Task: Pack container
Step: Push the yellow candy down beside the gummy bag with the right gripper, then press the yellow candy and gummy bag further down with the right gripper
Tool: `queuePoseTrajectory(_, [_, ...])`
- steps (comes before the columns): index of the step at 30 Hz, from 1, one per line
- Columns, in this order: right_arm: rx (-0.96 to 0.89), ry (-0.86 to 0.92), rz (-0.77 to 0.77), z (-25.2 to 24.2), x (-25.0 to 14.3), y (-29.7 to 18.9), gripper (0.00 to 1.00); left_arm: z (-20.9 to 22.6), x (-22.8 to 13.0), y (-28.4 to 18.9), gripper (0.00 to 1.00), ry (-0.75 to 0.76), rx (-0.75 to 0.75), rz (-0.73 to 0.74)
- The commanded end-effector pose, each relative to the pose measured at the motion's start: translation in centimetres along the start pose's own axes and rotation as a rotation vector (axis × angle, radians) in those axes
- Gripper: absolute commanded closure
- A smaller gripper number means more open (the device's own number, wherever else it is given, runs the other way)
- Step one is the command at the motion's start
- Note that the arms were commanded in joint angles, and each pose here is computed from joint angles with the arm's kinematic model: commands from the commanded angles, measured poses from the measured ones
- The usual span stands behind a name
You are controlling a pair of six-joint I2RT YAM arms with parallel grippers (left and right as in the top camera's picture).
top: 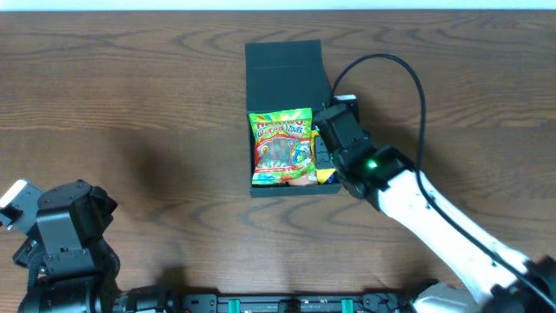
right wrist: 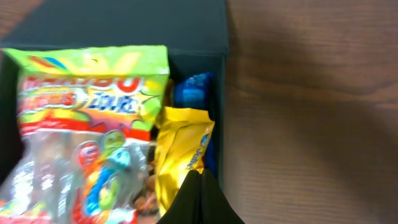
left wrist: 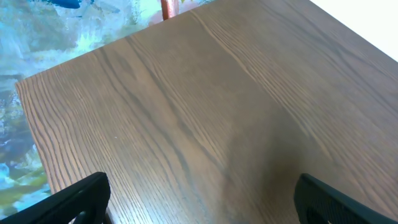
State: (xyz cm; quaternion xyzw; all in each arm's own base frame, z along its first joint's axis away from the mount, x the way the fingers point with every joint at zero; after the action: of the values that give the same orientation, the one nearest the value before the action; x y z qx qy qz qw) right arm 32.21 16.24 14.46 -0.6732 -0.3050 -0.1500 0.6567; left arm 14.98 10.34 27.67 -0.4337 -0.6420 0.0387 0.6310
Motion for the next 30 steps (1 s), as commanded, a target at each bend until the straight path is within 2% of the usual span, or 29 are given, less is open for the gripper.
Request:
queuePoseTrajectory(1, [-0.035, -0.014, 0.028, -0.1, -0.2, 2.1, 0.99, 0.2, 0.4, -0.2, 0.05, -0.020, 0.008, -0.014])
queuePoseTrajectory(14, [-0.041, -0.044, 0.111, 1.1, -2.3, 6.9, 0.98, 0.2, 0.4, -0.2, 0.05, -0.020, 0.008, -0.014])
queuePoseTrajectory(17, [-0.028, -0.058, 0.060, 1.2, -0.7, 5.4, 0.99, 0.2, 0.4, -0.2, 0.05, -0.020, 0.008, -0.014])
queuePoseTrajectory(22, [0.008, -0.049, -0.074, 0.9, 3.5, -0.4, 0.98, 0.2, 0.4, -0.2, 0.05, -0.020, 0.008, -0.014])
queuePoseTrajectory(24, [0.011, -0.050, -0.097, 0.3, 3.9, -2.2, 0.99, 0.2, 0.4, -0.2, 0.05, -0.020, 0.008, -0.014])
queuePoseTrajectory(30, [0.003, -0.026, 0.155, -0.4, -1.9, -2.3, 0.98, 0.2, 0.4, -0.2, 0.05, -0.020, 0.008, -0.014])
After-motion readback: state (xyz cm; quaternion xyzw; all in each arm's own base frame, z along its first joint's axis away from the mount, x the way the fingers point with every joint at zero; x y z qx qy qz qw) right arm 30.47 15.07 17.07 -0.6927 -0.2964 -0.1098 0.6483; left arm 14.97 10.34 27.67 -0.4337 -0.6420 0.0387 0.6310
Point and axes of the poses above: each gripper's point midway between its finger pads, its own y axis out along the fingers, its own z axis along the line the jaws close on, x = y × z, the point moved 2 cm from there along -y, back along the fingers, and after that the axes turned 10 degrees about -y, right-handed, at the moved point
